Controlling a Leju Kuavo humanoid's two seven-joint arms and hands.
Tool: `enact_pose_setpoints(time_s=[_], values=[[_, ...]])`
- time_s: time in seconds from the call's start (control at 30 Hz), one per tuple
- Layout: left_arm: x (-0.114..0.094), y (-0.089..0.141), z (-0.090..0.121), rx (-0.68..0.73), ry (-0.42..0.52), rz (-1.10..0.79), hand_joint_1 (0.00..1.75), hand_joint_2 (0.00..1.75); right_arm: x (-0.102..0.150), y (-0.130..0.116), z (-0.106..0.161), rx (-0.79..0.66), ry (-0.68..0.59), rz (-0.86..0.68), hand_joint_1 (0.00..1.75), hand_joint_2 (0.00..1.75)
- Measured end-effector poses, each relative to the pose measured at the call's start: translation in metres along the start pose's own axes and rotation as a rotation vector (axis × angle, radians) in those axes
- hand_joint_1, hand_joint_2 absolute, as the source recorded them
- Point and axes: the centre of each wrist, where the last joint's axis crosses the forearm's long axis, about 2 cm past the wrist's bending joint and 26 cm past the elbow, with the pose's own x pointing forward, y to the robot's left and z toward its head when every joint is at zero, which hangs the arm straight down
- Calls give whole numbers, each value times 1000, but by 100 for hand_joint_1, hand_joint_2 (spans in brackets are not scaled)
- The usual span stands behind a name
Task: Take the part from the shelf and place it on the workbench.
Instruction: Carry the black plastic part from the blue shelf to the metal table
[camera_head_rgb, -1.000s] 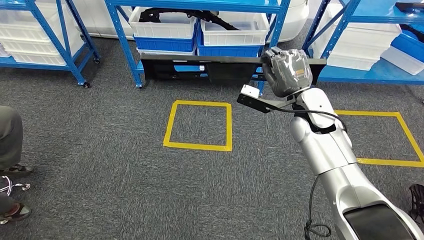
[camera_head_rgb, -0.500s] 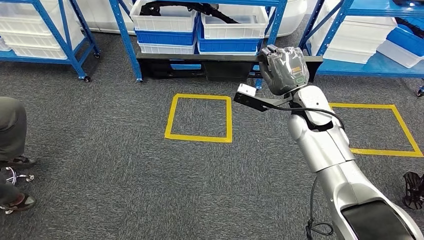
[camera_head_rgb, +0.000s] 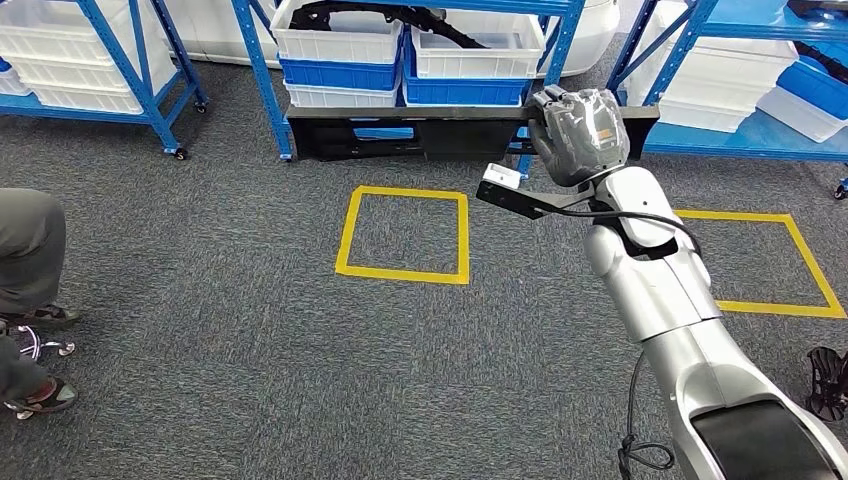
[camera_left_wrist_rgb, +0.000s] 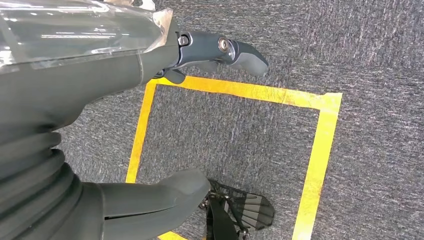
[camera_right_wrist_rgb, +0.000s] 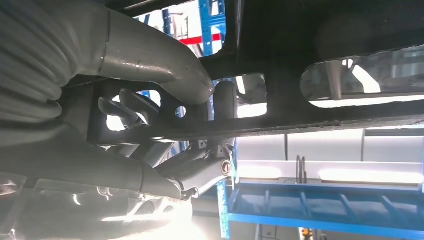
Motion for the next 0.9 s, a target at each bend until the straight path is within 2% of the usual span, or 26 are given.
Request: enact_pose_setpoints(time_s=[0.17,0.47,0.9], values=[[-9,2,3,9,15,8,0,175,-25,-13,3,-13,39,13,175,175],[-16,5,7,34,37,24,0,175,-61,-50,-9,-72,91,38,175,175],[-15,1,7,17,9,34,0,175,-95,-62,12,-136,166,62,175,175]])
